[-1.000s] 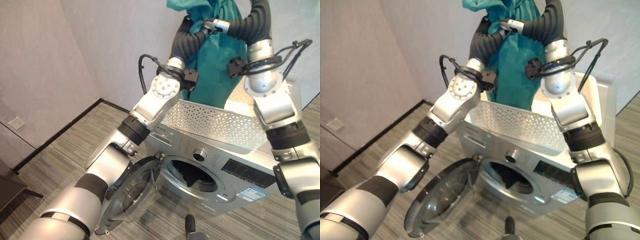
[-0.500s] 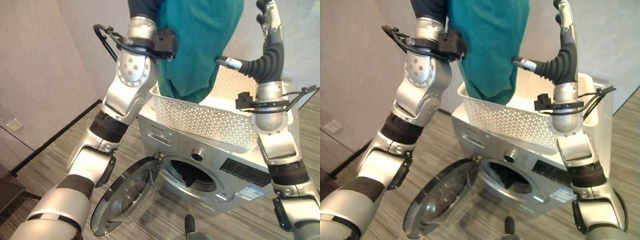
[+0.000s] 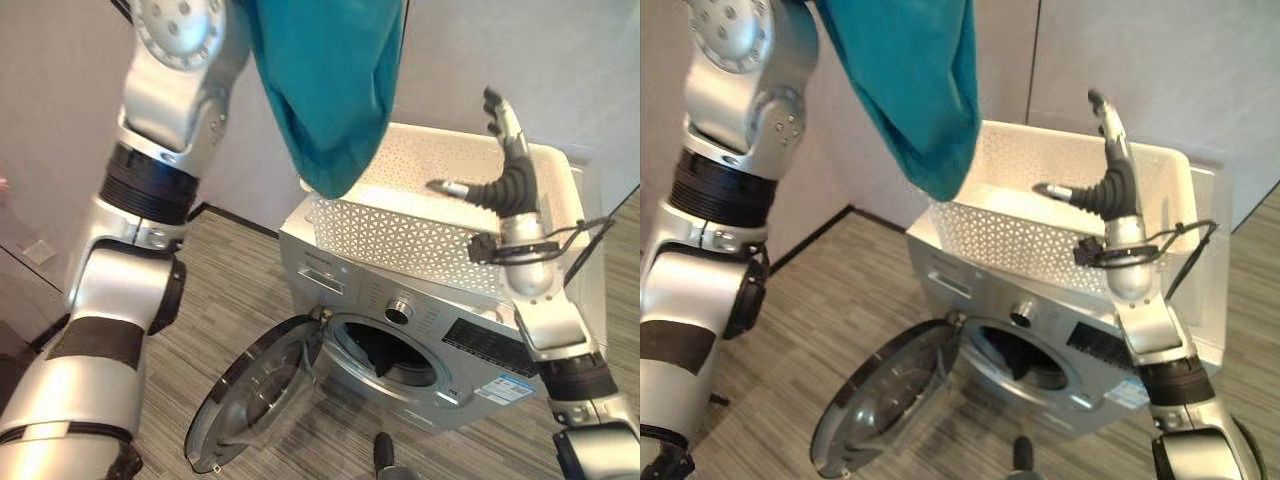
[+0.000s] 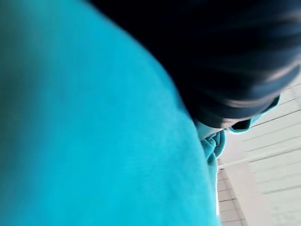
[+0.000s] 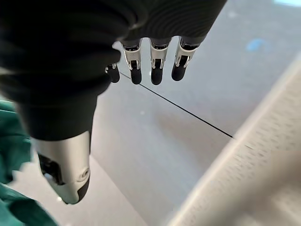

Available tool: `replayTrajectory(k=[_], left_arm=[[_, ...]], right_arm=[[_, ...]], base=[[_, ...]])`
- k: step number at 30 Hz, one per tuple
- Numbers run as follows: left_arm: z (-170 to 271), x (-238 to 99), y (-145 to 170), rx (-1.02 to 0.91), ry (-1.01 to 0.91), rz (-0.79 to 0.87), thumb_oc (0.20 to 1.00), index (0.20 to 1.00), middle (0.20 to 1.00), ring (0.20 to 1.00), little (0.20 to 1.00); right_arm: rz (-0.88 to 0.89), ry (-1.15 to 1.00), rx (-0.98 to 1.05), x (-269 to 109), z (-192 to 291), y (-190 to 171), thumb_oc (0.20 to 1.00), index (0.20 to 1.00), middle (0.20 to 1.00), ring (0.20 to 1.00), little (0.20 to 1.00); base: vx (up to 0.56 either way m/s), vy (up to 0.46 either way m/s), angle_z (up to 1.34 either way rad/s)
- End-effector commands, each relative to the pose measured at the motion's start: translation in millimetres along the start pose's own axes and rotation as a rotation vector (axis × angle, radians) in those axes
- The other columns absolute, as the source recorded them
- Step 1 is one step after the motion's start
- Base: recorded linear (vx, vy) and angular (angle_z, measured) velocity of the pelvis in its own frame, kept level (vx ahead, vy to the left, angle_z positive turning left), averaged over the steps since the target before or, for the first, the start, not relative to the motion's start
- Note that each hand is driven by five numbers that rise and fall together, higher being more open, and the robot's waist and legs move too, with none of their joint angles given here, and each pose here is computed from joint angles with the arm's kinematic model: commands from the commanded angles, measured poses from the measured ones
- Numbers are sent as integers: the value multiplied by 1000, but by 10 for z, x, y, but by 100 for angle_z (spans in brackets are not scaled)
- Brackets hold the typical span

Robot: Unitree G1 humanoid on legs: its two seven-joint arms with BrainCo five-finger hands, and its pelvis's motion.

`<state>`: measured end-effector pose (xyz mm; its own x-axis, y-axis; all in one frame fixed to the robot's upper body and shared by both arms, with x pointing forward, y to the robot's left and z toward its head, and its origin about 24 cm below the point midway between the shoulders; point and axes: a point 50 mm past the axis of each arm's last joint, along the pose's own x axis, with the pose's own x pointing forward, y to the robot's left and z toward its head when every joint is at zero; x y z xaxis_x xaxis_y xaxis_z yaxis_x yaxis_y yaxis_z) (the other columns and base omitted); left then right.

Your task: Grab the laundry basket,head to the washer,open it,put in the laundry and shut it.

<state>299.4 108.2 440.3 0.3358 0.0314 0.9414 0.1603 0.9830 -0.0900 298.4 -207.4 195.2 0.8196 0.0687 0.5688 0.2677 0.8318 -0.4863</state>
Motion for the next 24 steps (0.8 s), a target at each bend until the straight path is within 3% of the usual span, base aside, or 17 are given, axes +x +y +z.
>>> replayTrajectory(k=[1, 4, 5, 10, 15, 23, 24], left_arm=[[257, 40, 88, -5, -143, 34, 200, 200, 200, 200, 200], [156, -235, 184, -6, -122, 58, 200, 200, 200, 200, 200], [62, -505, 300, -2, -88, 83, 200, 200, 200, 200, 200], [-68, -1216, 601, 87, 37, 116, 200, 200, 200, 200, 200], [-153, -1604, 722, 99, 155, 131, 200, 200, 200, 200, 200], [-267, -2454, 883, 56, 494, 116, 200, 200, 200, 200, 200], [-316, -2695, 899, 30, 612, 105, 200, 200, 200, 200, 200]], right_arm=[[-81, -11, -10, 45, -8, -268, 1000, 1000, 1000, 1000, 1000], [-90, 34, -15, -31, -101, -288, 1000, 1000, 1000, 1000, 1000], [-105, 67, -15, -85, -169, -323, 1000, 1000, 1000, 1000, 1000], [-119, 131, -13, -208, -295, -386, 1000, 1000, 1000, 1000, 1000], [-121, 148, -9, -241, -334, -413, 1000, 1000, 1000, 1000, 1000], [-125, 178, -73, -360, -393, -542, 1000, 1000, 1000, 1000, 1000], [-149, 173, -93, -343, -385, -623, 1000, 1000, 1000, 1000, 1000]], base=[[-16, -8, 9], [-8, -3, 17], [-14, -4, 12], [-14, -1, 15], [-3, 3, 11], [-6, 3, 3], [0, 0, 0]])
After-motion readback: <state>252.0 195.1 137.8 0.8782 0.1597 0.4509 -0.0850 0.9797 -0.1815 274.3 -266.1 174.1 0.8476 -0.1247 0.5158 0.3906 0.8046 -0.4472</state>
